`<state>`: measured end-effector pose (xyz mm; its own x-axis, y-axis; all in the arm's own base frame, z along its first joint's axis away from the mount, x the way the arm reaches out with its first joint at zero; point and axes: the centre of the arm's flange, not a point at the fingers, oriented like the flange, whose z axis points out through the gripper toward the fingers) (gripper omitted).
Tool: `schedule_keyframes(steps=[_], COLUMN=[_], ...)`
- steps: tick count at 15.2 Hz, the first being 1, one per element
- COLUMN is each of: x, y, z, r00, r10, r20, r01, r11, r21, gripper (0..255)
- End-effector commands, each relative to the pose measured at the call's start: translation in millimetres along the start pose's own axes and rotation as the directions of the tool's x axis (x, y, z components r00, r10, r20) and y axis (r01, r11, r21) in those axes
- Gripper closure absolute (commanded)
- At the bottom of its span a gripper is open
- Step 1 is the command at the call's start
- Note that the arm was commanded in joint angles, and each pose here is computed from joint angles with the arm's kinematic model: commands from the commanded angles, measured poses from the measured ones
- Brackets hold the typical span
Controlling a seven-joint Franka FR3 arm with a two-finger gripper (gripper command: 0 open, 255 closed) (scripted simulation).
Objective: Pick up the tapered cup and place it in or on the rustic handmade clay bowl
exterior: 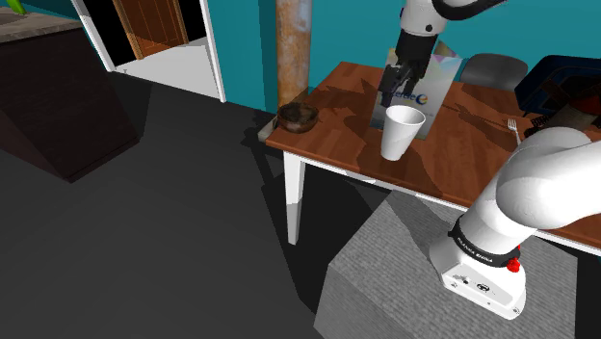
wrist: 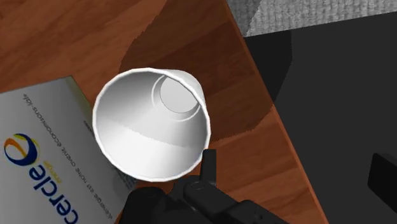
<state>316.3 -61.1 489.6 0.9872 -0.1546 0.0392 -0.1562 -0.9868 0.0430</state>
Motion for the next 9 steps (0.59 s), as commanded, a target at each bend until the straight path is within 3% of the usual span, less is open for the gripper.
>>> schedule_keyframes(steps=[1,6,9], x=[3,7,7], y=[10,37,39], z=[21,75,91], r00=[1.0,0.999,0.999], r10=[0.011,0.038,0.038], r20=[0.0,0.005,0.005], r01=[-0.011,-0.037,-0.037], r11=[1.0,0.996,0.996], r21=[-0.025,-0.085,-0.085], gripper=[0,0,0])
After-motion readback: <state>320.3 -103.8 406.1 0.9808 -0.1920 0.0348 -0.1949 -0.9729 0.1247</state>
